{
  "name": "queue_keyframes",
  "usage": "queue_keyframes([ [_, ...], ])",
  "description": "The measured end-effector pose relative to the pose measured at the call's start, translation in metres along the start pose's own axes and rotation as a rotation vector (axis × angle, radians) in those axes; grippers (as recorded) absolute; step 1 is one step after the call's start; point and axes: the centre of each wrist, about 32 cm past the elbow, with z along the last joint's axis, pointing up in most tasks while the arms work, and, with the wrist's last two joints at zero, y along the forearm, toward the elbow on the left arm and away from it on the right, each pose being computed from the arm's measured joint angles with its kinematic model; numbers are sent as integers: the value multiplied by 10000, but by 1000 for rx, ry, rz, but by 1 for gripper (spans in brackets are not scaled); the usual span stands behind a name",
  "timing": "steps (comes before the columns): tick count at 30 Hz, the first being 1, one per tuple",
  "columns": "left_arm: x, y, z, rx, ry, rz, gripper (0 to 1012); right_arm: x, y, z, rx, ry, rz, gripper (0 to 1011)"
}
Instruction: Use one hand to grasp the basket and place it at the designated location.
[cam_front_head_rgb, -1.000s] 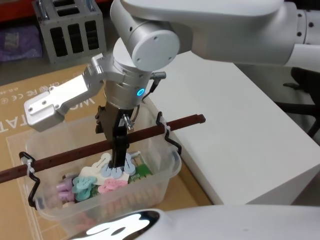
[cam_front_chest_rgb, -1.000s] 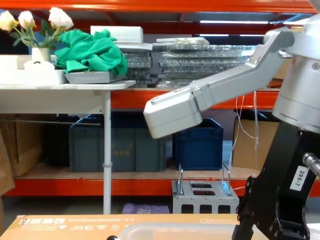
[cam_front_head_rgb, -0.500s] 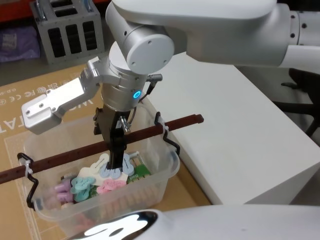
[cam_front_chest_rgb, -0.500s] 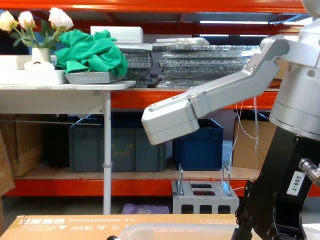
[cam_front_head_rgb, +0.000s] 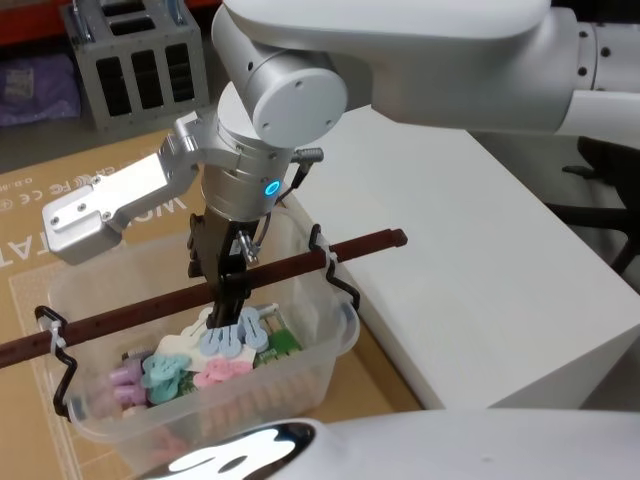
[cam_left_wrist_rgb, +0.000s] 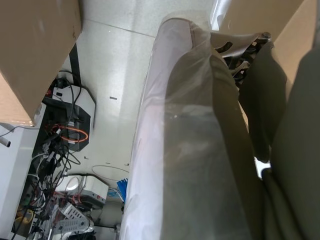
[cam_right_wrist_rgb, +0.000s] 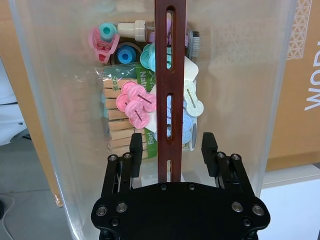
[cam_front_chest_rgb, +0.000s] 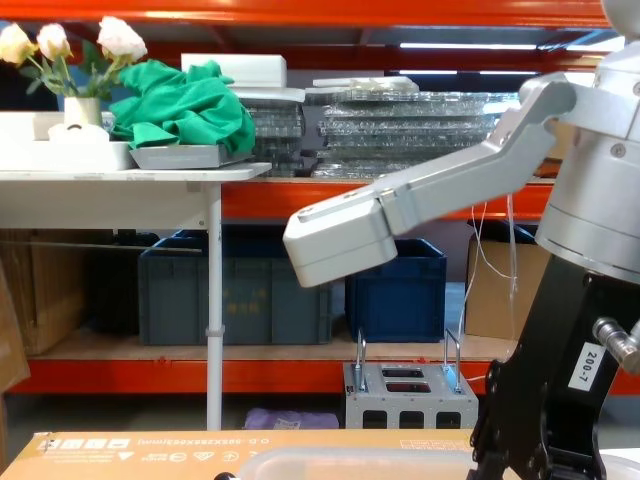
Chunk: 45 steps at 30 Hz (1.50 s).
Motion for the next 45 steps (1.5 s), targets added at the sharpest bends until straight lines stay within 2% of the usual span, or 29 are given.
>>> queue_keyframes([
  [2, 0, 0, 0, 0, 0, 0, 0, -3, 2, -3, 0, 1, 0, 700],
  [4, 0, 0, 0, 0, 0, 0, 0, -4, -1, -7, 0, 2, -1, 615],
  [5, 0, 0, 0, 0, 0, 0, 0, -4, -1, -7, 0, 2, -1, 615],
  [7, 0, 0, 0, 0, 0, 0, 0, -5, -3, -11, 1, 4, -3, 510],
  [10, 0, 0, 0, 0, 0, 0, 0, -9, -3, -16, 3, 7, -3, 438],
  [13, 0, 0, 0, 0, 0, 0, 0, -14, -2, -26, 6, 12, -3, 306],
  [16, 0, 0, 0, 0, 0, 0, 0, -15, -3, -32, 7, 15, -3, 244],
  [30, 0, 0, 0, 0, 0, 0, 0, -30, -26, -57, 11, 27, -5, 237],
  [41, 0, 0, 0, 0, 0, 0, 0, -108, -247, -171, 7, 66, -34, 235],
  [45, 0, 0, 0, 0, 0, 0, 0, -150, -368, -241, 1, 95, -46, 237],
])
